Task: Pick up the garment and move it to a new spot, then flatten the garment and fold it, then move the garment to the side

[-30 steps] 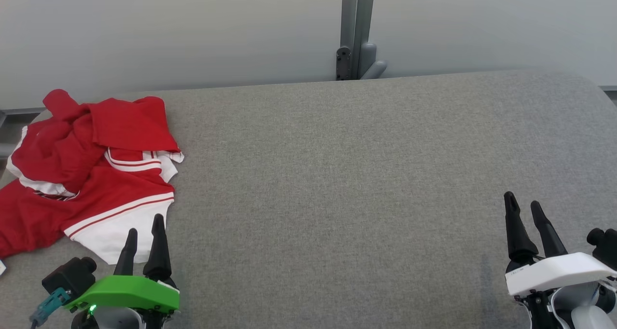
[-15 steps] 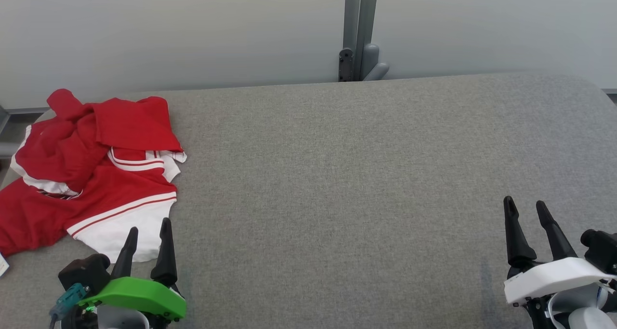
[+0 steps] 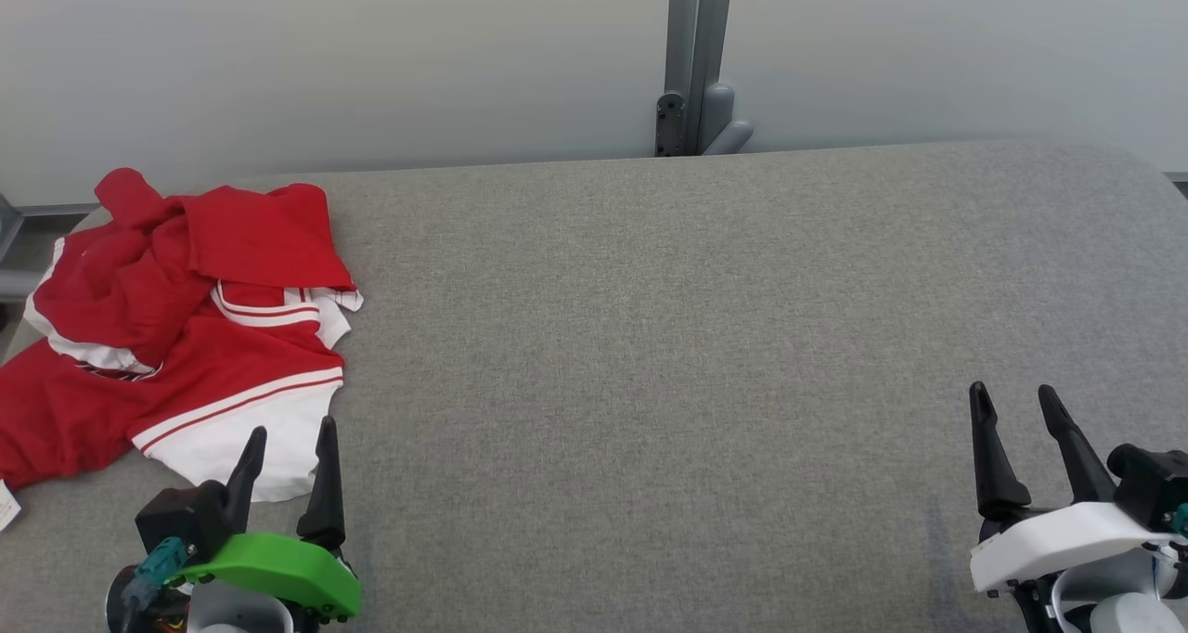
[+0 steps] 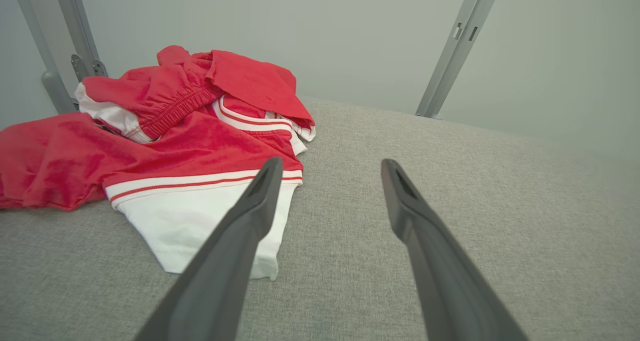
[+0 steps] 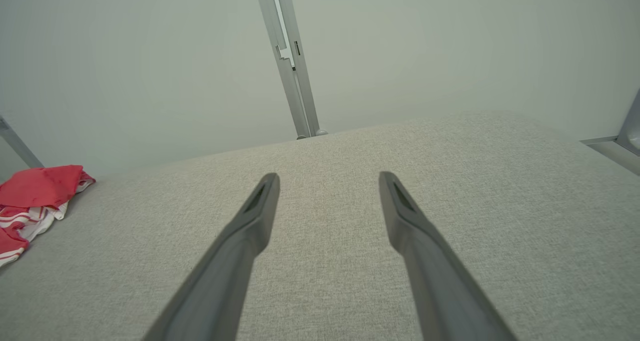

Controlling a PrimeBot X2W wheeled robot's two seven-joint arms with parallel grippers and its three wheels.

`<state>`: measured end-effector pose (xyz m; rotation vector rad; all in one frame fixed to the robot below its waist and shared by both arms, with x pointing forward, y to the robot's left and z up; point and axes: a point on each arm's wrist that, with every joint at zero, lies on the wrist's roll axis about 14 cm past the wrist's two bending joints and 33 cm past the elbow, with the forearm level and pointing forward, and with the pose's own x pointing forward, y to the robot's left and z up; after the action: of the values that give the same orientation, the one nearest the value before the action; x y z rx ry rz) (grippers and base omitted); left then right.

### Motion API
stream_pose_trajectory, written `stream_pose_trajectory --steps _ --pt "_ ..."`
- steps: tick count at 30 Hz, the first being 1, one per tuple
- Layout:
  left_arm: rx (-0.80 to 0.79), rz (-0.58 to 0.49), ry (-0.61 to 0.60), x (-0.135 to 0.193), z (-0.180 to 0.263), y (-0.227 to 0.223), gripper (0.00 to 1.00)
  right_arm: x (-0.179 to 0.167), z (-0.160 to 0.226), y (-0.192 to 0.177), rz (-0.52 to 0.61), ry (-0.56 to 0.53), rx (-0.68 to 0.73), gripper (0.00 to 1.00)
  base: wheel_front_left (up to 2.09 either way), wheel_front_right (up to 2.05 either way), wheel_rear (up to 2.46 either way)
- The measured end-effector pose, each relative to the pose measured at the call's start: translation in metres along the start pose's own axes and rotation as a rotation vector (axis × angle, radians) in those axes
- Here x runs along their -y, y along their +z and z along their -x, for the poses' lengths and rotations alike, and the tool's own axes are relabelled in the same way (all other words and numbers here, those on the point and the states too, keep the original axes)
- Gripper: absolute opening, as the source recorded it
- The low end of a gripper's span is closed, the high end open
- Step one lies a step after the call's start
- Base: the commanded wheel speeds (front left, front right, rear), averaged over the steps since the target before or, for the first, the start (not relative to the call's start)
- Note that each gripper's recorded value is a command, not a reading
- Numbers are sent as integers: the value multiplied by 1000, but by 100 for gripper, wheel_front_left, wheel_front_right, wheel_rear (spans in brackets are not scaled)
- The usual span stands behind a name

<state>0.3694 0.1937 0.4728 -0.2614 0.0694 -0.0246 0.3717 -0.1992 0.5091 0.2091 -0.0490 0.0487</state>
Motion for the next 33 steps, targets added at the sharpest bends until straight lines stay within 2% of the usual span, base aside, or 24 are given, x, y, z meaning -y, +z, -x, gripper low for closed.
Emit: stream_pose_trajectory --steps 33 --pt "-8 -243 -26 -5 6 -7 100 0 2 4 198 24 36 100 0 0 0"
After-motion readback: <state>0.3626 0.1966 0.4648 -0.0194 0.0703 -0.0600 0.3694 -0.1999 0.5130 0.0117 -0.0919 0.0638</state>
